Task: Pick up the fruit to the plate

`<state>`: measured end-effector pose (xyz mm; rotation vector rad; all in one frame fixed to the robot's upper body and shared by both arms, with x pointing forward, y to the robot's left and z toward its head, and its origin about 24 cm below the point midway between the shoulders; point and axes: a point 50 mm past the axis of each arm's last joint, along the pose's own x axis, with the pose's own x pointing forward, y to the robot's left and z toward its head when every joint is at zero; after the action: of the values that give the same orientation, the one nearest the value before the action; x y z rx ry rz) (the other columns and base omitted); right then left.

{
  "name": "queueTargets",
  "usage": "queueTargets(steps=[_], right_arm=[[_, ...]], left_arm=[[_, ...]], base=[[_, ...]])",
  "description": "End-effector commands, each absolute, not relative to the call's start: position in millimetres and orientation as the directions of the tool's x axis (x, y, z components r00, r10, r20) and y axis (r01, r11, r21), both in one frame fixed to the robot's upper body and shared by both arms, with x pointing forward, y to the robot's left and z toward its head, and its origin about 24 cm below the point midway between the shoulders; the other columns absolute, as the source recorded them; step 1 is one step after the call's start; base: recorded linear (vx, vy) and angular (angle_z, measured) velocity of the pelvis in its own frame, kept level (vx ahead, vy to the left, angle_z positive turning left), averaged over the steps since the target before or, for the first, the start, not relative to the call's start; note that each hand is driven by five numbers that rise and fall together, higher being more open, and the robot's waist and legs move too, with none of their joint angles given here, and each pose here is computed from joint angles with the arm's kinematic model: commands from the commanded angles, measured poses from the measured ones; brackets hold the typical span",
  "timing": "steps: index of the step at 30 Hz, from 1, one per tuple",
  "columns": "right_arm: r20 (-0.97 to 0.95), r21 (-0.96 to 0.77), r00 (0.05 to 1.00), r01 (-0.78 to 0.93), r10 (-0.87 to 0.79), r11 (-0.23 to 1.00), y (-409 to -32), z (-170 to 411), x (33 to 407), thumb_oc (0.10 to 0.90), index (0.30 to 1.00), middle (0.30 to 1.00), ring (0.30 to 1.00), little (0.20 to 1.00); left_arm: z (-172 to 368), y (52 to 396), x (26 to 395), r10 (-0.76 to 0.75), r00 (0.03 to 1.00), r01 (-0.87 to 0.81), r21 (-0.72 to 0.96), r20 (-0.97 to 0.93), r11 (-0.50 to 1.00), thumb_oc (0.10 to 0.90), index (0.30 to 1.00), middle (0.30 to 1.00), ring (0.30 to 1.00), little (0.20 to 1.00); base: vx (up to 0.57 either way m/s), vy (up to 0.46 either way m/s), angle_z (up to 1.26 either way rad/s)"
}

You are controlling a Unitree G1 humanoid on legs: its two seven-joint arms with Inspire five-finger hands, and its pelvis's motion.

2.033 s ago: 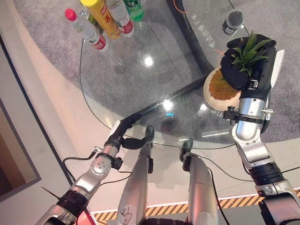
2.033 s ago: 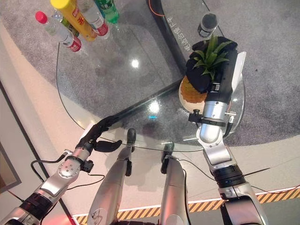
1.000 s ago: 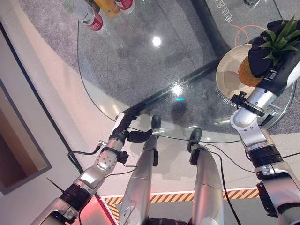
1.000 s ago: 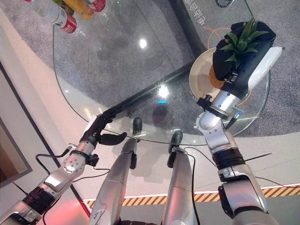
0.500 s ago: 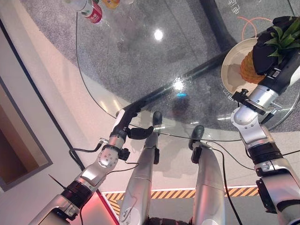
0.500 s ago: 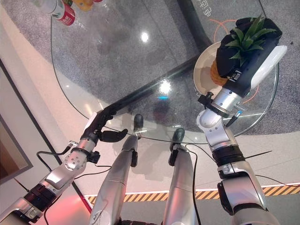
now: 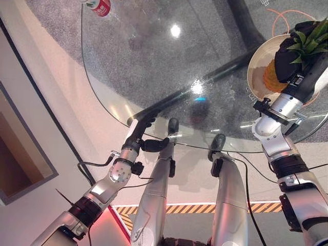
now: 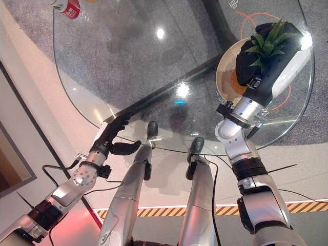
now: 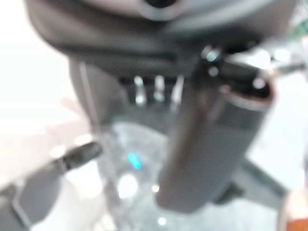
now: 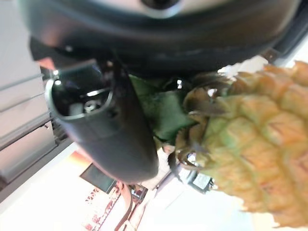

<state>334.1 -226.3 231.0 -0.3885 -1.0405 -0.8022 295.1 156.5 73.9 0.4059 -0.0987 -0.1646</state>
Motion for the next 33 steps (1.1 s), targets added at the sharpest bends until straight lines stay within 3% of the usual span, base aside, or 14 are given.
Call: queueTargets(steps=[1,18,19,20,21,22,33], right_arm=[[0.943,0.149,0.095,0.735,-0.319,0.662,-233.0,272.8,323.7,0.100,0.300,0.300,0.300,0.200],[0.919,0.109,0.174,0.751,-0.353,0.652,-240.3,262.1,336.8,0.100,0.300,0.300,0.300,0.200],[0.915,0.104,0.183,0.753,-0.359,0.649,-241.4,260.0,337.5,0.177,0.366,0.366,0.366,0.277],[0.912,0.103,0.188,0.754,-0.364,0.648,-242.7,259.0,337.6,0.402,0.559,0.559,0.559,0.502],[0.911,0.103,0.190,0.755,-0.366,0.648,-243.0,258.8,337.7,0.476,0.622,0.622,0.622,0.576],[0.905,0.102,0.197,0.757,-0.376,0.645,-244.6,256.9,337.8,0.800,0.900,0.900,0.900,0.900],[0.892,0.094,0.213,0.775,-0.398,0.625,-246.4,247.8,337.7,0.800,0.900,0.900,0.900,0.900]], left_arm=[[92.4,141.2,289.7,-0.243,0.955,0.173,0.347,0.168,0.922,0.800,0.900,0.900,0.900,0.900],[99.0,136.0,295.4,-0.253,0.949,0.173,0.358,0.189,0.917,0.800,0.900,0.900,0.900,0.900],[99.2,135.8,295.4,-0.253,0.949,0.174,0.359,0.188,0.917,0.800,0.900,0.900,0.900,0.900],[99.0,136.4,295.2,-0.253,0.949,0.172,0.360,0.189,0.917,0.800,0.900,0.900,0.900,0.900],[99.0,136.6,295.1,-0.253,0.949,0.172,0.361,0.189,0.917,0.800,0.900,0.900,0.900,0.900],[99.5,137.0,294.7,-0.252,0.949,0.170,0.361,0.192,0.917,0.800,0.900,0.900,0.900,0.900],[99.9,139.6,295.2,-0.251,0.947,0.162,0.378,0.199,0.912,0.800,0.900,0.900,0.900,0.900]], base=[[0.00,0.000,0.00],[-0.01,-0.002,0.01],[0.00,0.000,0.00],[0.00,0.000,0.00],[0.00,0.000,0.00],[0.00,0.000,0.00],[0.00,0.000,0.00]])
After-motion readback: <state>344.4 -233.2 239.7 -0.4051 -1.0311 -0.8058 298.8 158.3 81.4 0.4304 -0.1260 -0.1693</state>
